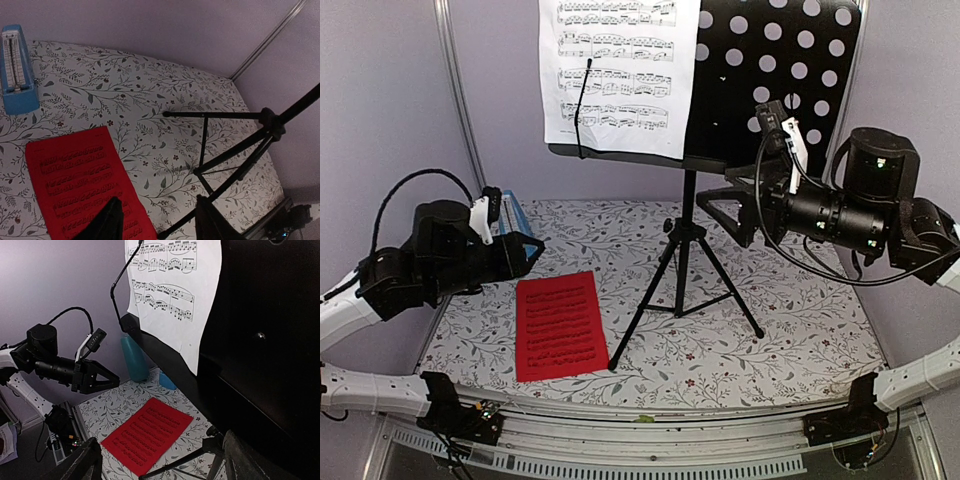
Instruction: Set up the instrument practice props
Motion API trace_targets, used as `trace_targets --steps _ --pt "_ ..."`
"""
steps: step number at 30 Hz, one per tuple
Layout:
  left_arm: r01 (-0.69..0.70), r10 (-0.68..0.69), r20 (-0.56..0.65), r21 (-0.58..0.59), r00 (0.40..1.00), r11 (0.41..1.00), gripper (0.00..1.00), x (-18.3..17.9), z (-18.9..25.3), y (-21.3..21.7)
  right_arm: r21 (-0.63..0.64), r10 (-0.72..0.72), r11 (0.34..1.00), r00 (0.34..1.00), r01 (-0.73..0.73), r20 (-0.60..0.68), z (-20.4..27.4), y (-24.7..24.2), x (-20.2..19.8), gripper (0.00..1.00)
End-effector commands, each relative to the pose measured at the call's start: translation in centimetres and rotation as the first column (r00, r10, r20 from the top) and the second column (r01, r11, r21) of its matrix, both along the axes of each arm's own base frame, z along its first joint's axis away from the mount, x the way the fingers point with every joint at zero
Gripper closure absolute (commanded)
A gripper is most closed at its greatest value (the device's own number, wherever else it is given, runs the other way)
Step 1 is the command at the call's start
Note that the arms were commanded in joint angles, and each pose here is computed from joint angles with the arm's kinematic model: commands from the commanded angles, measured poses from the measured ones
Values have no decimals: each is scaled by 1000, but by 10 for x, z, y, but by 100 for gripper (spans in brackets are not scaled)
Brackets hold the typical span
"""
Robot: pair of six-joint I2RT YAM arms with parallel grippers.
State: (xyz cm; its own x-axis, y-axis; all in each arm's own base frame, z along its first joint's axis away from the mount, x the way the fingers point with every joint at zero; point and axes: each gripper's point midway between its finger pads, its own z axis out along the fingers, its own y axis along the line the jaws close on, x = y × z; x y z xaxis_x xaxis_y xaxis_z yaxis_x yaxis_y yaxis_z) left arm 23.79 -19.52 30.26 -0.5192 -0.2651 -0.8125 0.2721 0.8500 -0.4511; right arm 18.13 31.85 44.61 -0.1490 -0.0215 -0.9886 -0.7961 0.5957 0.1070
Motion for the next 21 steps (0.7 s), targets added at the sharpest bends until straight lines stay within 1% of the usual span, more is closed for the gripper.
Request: trace_targets --steps 1,3,4,9,11,13,15,18,21 --pt "-103 105 -187 22 977 994 50 -1 -64 16 50 28 998 999 -26 -43 -14 -1 -6 13" --pt "-116 128 -245 59 961 991 48 -2 -93 19 58 36 998 997 -32 -65 -25 -4 -9 10" --pt "-127 142 -267 74 953 989 47 -2 -102 21 47 40 998 996 -36 -80 -38 -3 -10 10" --pt "-154 209 -356 176 911 972 42 4 -143 28 60 71 996 986 -63 -153 -71 -1 -16 7" --pt "-179 262 -385 239 885 954 38 11 -158 37 58 94 995 979 -85 -178 -85 2 -20 7" --pt "-210 336 -417 318 844 924 37 17 -178 50 61 113 993 974 -103 -197 -94 4 -23 7" --pt "-235 392 -438 370 809 899 32 24 -197 65 61 132 991 968 -122 -212 -102 6 -27 7" --pt "-248 420 -491 377 763 893 28 35 -230 81 74 161 986 962 -148 -220 -105 8 -31 6" --pt "-243 437 -511 402 741 883 25 42 -254 87 79 192 981 957 -179 -218 -106 11 -35 6"
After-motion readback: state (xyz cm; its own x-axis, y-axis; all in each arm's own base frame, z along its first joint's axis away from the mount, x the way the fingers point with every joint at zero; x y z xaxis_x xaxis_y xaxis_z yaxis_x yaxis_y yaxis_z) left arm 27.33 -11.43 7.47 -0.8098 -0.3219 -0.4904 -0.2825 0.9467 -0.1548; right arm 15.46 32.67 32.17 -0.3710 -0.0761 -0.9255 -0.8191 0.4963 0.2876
